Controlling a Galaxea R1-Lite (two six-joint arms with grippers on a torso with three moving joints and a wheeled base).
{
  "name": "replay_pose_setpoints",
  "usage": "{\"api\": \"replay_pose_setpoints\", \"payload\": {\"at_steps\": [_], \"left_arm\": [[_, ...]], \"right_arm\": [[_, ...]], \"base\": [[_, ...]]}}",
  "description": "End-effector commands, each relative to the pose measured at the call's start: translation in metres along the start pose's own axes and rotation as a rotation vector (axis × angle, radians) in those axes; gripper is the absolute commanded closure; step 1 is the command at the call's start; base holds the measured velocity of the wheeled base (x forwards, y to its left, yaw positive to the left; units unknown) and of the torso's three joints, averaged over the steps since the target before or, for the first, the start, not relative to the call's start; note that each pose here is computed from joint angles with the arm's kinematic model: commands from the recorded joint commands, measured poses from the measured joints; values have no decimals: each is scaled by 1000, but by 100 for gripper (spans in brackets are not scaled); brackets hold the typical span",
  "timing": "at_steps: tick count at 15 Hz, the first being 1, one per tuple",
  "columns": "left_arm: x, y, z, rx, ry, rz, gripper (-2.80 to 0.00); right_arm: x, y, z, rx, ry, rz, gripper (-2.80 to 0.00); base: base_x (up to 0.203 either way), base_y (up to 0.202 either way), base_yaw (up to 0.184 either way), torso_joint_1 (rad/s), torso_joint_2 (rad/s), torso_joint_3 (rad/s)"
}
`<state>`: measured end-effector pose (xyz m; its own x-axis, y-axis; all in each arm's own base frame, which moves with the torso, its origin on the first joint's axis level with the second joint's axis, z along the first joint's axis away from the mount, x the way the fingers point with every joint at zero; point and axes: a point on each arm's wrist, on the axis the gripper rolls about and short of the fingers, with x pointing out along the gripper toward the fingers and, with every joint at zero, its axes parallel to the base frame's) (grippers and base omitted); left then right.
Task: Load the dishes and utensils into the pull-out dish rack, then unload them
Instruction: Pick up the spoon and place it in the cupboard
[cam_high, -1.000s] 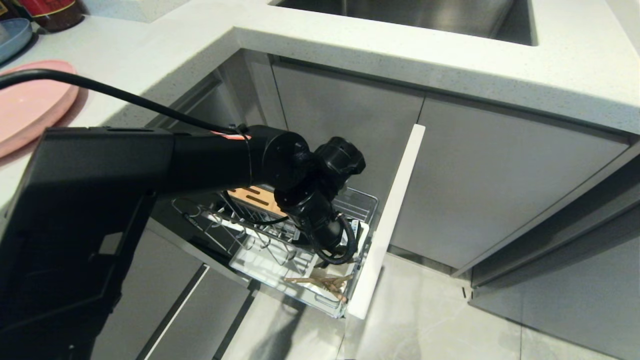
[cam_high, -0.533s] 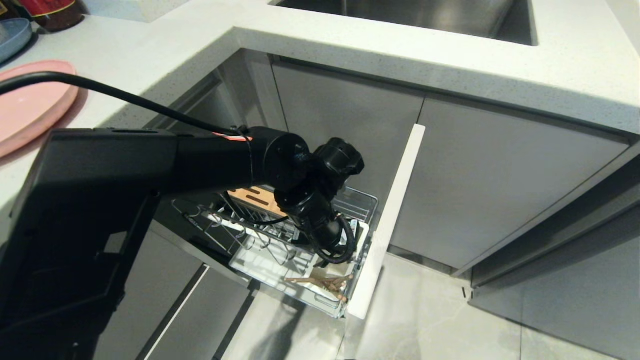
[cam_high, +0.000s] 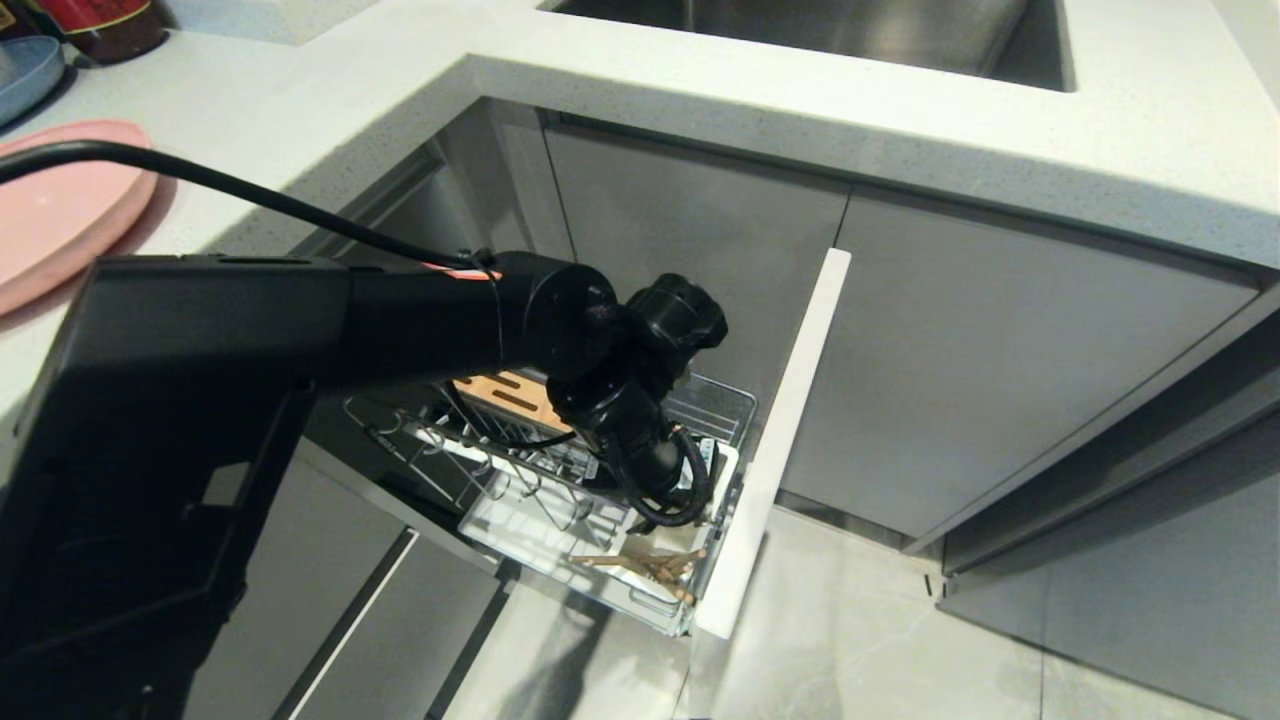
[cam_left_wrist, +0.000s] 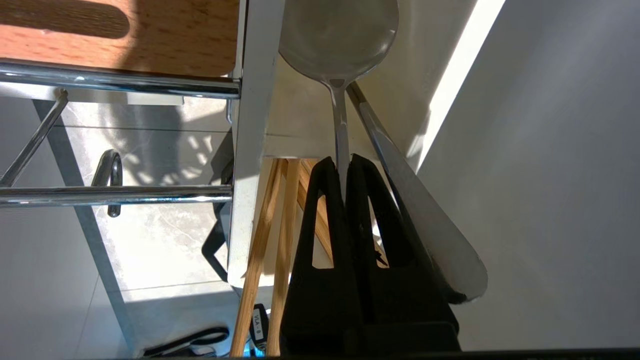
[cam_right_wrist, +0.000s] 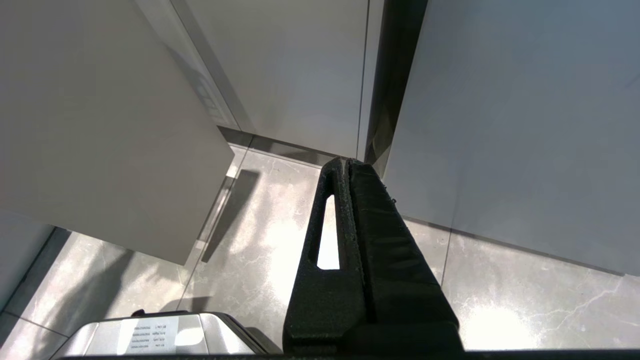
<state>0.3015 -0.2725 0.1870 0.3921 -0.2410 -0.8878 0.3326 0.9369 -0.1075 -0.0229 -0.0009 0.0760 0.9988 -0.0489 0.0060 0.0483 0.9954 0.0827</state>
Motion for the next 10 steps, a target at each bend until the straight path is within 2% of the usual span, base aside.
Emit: {"api": "replay_pose_setpoints", "payload": {"at_steps": [1,2,3,10], "left_arm": [[-4,0,0,-2,-4,1,0],[-3,0,-1,-3,-1,2,0],[-3,0,-1,-3,0,2,-280],[-7,0,0,-6,-9,-2,-280]], "right_arm": [[0,0,0,0,-5,0,0],[0,0,0,0,-5,0,0],[0,0,0,0,-5,0,0],[0,0,0,0,-5,0,0]], "base": [[0,0,0,0,0,0],[0,0,0,0,0,0],[0,0,0,0,0,0],[0,0,0,0,0,0]]}}
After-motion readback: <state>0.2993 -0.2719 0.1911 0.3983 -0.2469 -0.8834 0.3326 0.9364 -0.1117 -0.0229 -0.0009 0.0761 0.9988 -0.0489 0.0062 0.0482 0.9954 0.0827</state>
